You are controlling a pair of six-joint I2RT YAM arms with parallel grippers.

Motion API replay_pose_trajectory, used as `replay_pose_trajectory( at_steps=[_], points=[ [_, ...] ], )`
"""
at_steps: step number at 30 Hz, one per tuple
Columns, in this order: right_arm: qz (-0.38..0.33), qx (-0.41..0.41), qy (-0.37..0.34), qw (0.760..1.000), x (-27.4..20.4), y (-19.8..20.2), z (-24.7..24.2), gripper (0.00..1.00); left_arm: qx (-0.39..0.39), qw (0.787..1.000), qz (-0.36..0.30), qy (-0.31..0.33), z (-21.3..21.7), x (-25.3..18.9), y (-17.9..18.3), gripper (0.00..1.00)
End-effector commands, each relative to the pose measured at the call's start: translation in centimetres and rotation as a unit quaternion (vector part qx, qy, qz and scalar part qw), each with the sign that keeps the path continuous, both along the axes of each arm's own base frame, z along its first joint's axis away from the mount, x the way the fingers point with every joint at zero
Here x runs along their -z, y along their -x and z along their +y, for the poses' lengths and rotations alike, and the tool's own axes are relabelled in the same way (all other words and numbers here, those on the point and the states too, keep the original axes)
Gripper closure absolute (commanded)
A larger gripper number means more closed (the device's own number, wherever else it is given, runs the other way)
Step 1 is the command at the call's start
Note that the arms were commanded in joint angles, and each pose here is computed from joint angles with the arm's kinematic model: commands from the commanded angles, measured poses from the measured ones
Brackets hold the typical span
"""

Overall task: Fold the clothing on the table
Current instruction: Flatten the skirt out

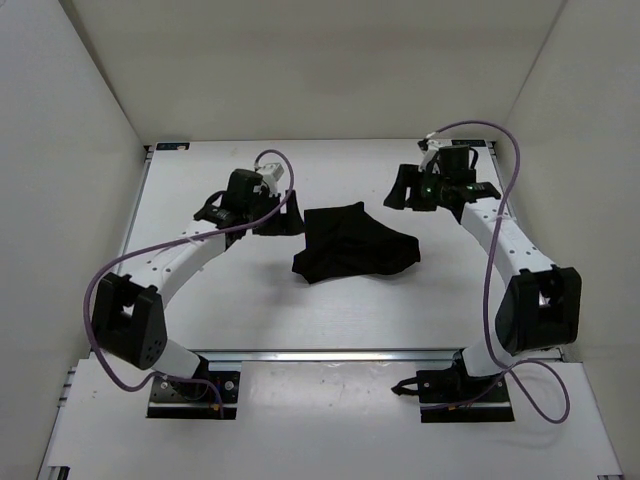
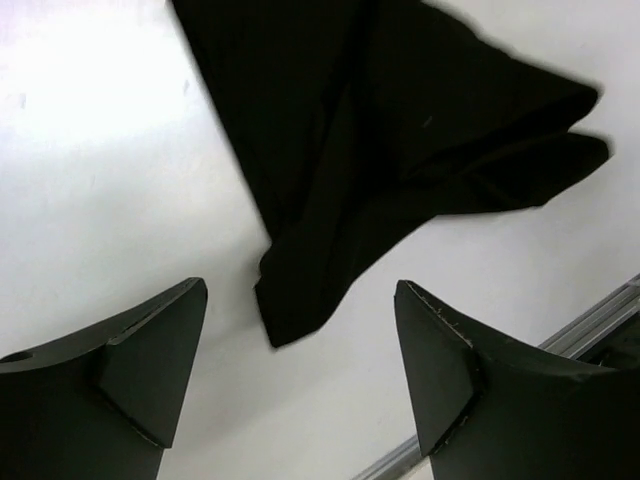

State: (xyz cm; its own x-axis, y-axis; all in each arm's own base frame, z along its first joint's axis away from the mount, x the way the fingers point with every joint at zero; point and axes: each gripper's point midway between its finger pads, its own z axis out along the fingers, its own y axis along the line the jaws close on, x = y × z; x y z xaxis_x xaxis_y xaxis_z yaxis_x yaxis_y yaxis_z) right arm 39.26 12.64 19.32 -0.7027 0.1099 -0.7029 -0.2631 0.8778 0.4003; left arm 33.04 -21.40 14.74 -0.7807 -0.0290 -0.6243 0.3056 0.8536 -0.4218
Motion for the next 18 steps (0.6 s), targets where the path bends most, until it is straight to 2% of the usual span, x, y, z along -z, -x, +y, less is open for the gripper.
replay_pose_trajectory(
  at_steps=[1,3,7,13,18],
  points=[
    [0.041,0.008,0.018,0.999,2.4,-0.6,0.5,0.41,0.025,0.997,-0.060,0.049,-3.4,-3.9,-3.0,0.14],
    [0.071,0.015,0.021,0.997,3.7,0.3,0.0,0.42,0.052,0.995,-0.064,0.061,-6.2,-4.5,-3.5,0.16],
    [0.095,0.038,0.001,0.995,5.4,2.9,-1.7,0.41,0.089,0.993,-0.046,0.055,-10.0,-2.4,-3.7,0.21],
    [0.118,0.067,-0.016,0.991,6.5,6.1,-3.4,0.40,0.114,0.993,-0.008,0.035,-11.8,2.3,-2.8,0.29],
    [0.125,0.064,-0.026,0.990,7.3,7.2,-2.9,0.39,0.119,0.993,-0.013,0.022,-12.8,4.3,-3.1,0.31]
  ],
)
